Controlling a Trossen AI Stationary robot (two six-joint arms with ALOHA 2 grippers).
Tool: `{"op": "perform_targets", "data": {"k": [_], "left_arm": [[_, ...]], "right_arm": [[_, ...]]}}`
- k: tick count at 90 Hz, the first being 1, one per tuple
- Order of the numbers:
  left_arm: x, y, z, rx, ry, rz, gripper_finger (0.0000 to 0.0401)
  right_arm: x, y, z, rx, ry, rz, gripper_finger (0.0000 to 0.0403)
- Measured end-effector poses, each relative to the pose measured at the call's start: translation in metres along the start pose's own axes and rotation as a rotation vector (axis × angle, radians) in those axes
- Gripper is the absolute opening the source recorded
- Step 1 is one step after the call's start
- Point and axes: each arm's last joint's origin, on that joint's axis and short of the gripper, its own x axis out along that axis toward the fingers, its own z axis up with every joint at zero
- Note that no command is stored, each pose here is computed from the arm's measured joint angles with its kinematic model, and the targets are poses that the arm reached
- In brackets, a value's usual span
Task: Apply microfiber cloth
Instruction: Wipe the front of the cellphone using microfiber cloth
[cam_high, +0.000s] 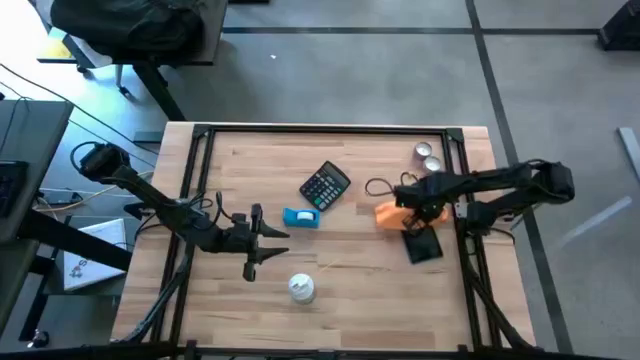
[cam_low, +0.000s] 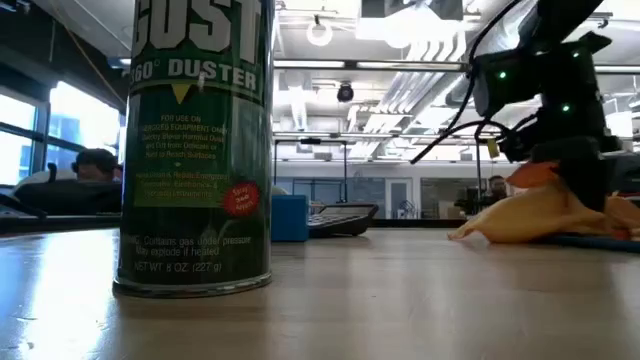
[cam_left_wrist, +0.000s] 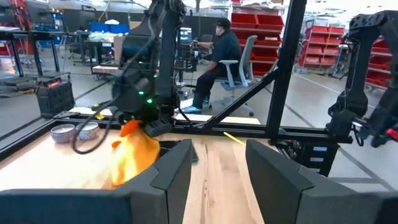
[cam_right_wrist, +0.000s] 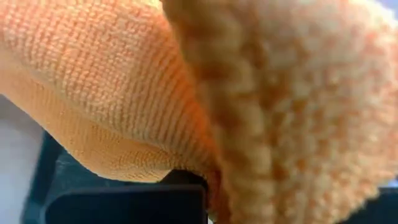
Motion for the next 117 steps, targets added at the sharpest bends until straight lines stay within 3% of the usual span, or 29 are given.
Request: {"op": "perform_targets", "data": {"k": [12, 20, 38, 50, 67, 80, 99, 117], "left_arm": [[0.000, 0.000, 0.000, 0.007, -0.001, 0.000, 0.0133], [0.000, 0.000, 0.000, 0.007, -0.001, 0.000, 0.0133], [0.000, 0.000, -0.001, -0.004, 0.006, 0.001, 0.0133], [0.001, -0.001, -0.003, -0.001, 0.014, 0.000, 0.0133], [0.003, -0.002, -0.005, 0.001, 0.016, 0.001, 0.0133], [0.003, -0.002, -0.004, -0.004, 0.008, 0.000, 0.0133], [0.002, -0.004, -0.003, -0.012, -0.002, -0.012, 0.0133], [0.002, -0.005, -0.003, -0.014, -0.005, -0.017, 0.0133]], "right_arm": [[-0.008, 0.025, 0.007, -0.094, -0.151, 0.250, 0.0000], [-0.021, 0.032, 0.010, -0.127, -0.195, 0.302, 0.0000], [-0.059, 0.033, -0.004, -0.165, -0.135, 0.235, 0.0000], [-0.073, 0.037, -0.032, -0.173, 0.024, 0.180, 0.0000], [-0.055, 0.048, -0.067, -0.216, 0.181, 0.152, 0.0000], [-0.028, 0.055, -0.080, -0.235, 0.249, 0.158, 0.0000], [-0.006, 0.069, -0.060, -0.193, 0.114, 0.268, 0.0000], [-0.021, 0.069, -0.027, -0.205, -0.154, 0.228, 0.0000]]}}
